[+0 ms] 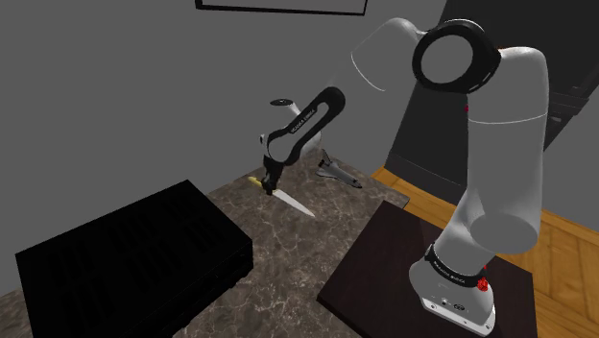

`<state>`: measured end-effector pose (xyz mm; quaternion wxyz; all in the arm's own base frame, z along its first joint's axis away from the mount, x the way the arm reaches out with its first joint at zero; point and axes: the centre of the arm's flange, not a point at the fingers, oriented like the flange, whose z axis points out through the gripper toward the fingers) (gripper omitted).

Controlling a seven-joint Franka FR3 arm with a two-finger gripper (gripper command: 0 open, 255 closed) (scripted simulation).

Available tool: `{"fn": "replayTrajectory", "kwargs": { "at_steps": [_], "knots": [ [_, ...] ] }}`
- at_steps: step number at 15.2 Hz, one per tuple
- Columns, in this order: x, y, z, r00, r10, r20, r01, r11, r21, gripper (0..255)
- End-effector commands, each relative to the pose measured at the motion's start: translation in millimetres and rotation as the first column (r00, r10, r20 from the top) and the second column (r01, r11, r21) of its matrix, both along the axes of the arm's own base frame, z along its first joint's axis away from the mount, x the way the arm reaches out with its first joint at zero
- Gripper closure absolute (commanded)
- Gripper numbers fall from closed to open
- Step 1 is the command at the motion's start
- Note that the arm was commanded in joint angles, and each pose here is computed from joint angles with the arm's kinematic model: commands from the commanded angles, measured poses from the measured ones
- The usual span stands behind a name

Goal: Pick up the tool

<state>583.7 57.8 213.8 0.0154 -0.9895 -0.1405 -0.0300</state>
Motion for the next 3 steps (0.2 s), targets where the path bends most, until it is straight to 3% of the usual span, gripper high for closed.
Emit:
{"fn": "replayTrajectory", "kwargs": {
  "at_steps": [1,3],
  "knots": [
    [0.7,1.0,11.1,1.0,0.0,0.0,0.0,1.0,0.0,255],
    [0.7,1.0,11.8,1.0,0.0,0.0,0.0,1.0,0.0,255]
  ]
}}
